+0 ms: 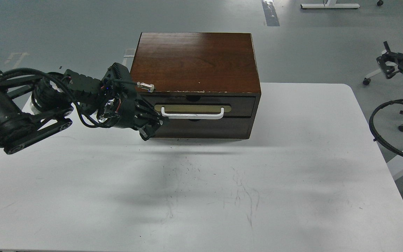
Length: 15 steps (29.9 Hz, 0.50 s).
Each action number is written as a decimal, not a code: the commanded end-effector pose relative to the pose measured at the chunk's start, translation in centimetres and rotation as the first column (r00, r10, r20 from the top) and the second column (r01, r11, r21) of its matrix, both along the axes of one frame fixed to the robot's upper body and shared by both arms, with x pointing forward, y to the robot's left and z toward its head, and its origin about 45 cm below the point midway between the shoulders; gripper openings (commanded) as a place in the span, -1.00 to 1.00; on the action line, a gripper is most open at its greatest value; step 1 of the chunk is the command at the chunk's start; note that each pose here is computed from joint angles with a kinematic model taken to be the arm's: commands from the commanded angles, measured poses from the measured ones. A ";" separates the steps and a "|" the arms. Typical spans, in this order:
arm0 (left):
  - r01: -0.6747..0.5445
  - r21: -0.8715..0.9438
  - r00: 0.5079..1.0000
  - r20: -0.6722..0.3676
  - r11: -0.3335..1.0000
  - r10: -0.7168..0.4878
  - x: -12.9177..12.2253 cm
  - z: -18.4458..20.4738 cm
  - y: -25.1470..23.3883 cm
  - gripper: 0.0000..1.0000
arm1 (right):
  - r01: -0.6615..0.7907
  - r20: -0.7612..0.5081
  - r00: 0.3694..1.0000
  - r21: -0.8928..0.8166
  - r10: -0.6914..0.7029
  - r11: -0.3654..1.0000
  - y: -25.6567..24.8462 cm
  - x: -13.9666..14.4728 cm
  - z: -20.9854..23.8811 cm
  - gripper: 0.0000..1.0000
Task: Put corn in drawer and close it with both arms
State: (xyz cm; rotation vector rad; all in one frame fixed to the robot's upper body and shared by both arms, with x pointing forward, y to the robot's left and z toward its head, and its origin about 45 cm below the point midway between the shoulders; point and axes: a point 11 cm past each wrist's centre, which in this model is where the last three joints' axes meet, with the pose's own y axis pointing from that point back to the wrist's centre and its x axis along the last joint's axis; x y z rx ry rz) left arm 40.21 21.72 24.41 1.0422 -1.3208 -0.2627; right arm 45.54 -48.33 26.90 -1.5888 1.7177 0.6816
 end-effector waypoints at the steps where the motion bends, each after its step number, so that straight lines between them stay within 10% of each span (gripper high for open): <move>1: 0.010 -0.022 1.000 -0.006 1.000 -0.010 -0.2 0.3 -0.6 -1.00 | 0.000 0.002 1.000 0.000 0.000 1.000 0.0 0.0 0.1 1.00; 11: -0.121 -0.274 0.983 -0.163 0.954 0.078 -0.4 2.4 -2.2 -0.78 | -0.002 -0.004 1.000 -0.002 0.002 1.000 0.0 0.0 -0.1 1.00; 14: -0.148 -0.307 0.978 -0.187 0.940 0.093 -0.4 2.8 -2.1 -0.27 | -0.002 -0.004 1.000 -0.002 0.002 1.000 0.0 0.0 -0.1 1.00; 15: -0.171 -0.348 0.974 -0.200 0.922 0.105 -0.2 3.4 -2.1 0.28 | -0.001 -0.005 1.000 -0.002 0.001 1.000 0.0 -0.1 -0.2 1.00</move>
